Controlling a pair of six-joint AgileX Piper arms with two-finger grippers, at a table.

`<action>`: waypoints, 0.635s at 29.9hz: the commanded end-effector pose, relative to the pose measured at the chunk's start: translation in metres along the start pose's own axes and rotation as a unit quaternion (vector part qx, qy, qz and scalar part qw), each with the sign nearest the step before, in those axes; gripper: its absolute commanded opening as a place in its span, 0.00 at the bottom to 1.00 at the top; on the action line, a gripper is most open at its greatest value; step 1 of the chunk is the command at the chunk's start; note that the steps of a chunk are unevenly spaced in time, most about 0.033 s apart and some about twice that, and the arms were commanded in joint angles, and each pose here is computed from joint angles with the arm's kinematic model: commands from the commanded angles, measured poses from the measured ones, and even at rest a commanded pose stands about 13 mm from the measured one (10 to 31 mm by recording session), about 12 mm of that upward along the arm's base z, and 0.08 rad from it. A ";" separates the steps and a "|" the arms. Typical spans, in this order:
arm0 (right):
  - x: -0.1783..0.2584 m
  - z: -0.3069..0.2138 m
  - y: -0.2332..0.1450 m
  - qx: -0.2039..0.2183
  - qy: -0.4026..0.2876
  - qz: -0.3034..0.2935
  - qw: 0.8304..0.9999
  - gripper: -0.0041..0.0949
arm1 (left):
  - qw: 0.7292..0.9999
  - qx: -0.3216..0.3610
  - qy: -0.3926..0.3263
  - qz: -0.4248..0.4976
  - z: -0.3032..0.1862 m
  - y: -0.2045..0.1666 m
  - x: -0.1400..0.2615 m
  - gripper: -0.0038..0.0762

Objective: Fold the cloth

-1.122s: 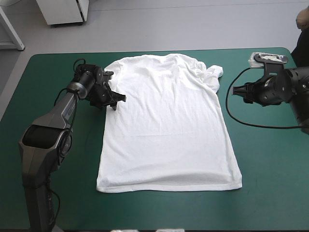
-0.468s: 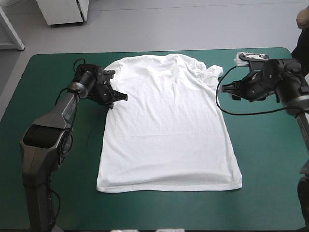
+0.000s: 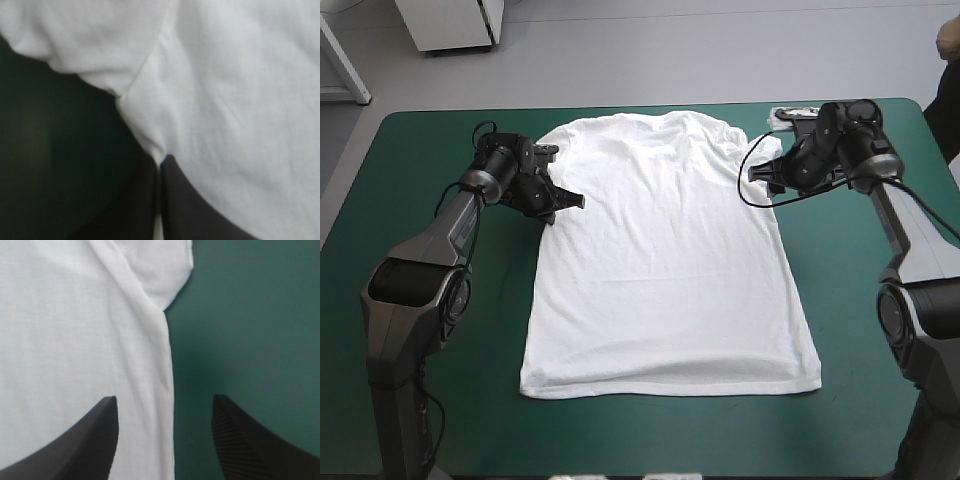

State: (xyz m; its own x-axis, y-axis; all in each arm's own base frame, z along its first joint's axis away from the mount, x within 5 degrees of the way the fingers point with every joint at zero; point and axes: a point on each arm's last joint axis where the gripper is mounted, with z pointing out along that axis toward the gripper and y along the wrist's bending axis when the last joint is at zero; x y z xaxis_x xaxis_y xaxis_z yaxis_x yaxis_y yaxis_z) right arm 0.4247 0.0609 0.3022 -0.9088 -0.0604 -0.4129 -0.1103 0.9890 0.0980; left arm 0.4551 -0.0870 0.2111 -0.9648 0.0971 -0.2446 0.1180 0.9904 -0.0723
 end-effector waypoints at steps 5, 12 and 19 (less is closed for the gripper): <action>-0.015 0.022 0.009 0.007 -0.029 -0.004 1.000 0.58 | 1.000 0.023 -0.020 -0.006 -0.010 -0.009 -0.002 0.04; -0.019 0.053 0.008 -0.001 -0.016 0.004 1.000 0.57 | 0.999 0.023 -0.023 -0.006 -0.010 -0.009 -0.003 0.04; -0.009 0.082 0.011 -0.028 0.044 0.025 0.998 0.30 | 0.999 0.024 -0.032 -0.005 -0.013 -0.009 -0.006 0.04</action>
State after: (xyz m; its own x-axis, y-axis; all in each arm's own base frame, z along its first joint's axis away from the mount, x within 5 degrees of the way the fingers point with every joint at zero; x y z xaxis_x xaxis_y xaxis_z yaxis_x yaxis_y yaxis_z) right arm 0.4674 0.0797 0.2167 -0.9466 -0.0532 -0.3179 -0.0922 0.9898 0.1088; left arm 0.4557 -0.0871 0.2119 -0.9643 0.0971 -0.2466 0.1182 0.9903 -0.0725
